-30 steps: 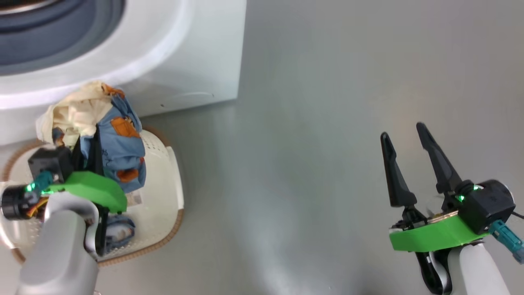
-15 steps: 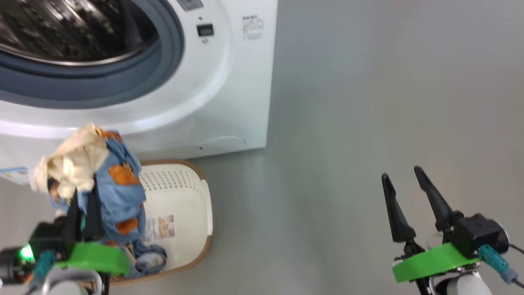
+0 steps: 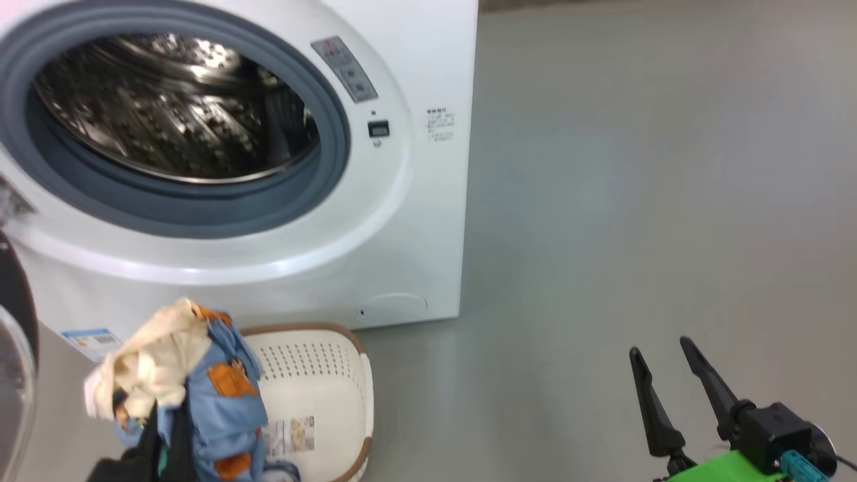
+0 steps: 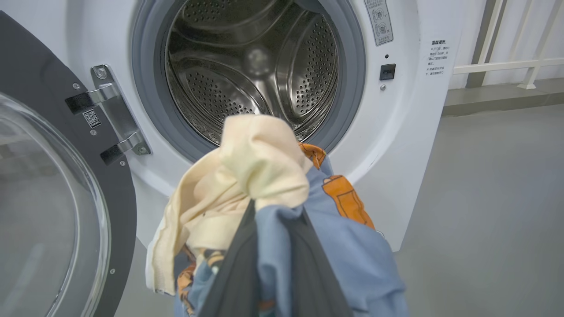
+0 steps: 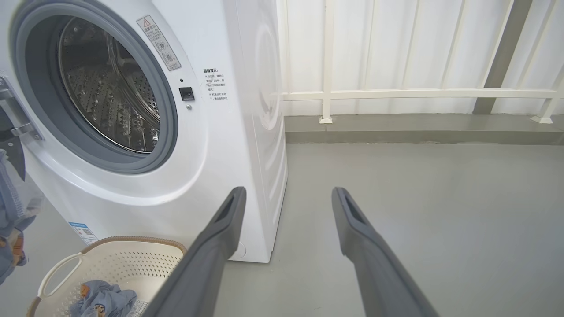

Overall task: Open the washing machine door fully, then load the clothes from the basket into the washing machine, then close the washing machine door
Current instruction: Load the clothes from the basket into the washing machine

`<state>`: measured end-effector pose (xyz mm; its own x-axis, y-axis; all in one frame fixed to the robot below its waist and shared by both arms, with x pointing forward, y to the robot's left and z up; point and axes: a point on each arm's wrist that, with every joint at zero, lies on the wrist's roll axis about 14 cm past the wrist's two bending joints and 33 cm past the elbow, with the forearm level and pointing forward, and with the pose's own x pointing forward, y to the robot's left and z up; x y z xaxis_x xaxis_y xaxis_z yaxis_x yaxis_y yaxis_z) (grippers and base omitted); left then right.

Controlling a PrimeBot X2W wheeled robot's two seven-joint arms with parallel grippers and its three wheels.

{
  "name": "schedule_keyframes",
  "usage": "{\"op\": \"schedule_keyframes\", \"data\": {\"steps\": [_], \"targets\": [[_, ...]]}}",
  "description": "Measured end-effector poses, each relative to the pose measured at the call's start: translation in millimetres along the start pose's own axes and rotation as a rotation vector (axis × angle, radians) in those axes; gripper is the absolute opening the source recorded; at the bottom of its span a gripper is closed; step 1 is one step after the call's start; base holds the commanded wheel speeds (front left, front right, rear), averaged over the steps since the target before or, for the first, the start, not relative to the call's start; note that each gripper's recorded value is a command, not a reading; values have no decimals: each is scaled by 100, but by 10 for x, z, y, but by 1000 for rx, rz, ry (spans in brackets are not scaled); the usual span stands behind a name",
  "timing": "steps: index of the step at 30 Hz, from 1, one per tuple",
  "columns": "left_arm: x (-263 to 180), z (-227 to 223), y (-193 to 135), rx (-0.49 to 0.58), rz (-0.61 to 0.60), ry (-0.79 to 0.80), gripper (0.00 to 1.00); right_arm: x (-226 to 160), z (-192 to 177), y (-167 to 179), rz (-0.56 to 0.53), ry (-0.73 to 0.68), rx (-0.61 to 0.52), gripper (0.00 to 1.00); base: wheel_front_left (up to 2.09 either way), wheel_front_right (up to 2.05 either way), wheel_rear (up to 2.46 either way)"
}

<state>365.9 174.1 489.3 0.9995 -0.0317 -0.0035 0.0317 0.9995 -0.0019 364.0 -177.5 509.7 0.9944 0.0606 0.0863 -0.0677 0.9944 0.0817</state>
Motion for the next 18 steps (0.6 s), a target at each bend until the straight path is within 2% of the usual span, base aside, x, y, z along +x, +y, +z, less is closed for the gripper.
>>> {"op": "schedule_keyframes", "data": {"steps": [7,18], "targets": [[-222,96,-24,-4,1,-16,0,-143,150,44,10,-30,-2,100,0,0,0],[-264,189,-60,-6,-4,-41,0,-191,260,82,20,-57,-4,100,0,0,0]]}}
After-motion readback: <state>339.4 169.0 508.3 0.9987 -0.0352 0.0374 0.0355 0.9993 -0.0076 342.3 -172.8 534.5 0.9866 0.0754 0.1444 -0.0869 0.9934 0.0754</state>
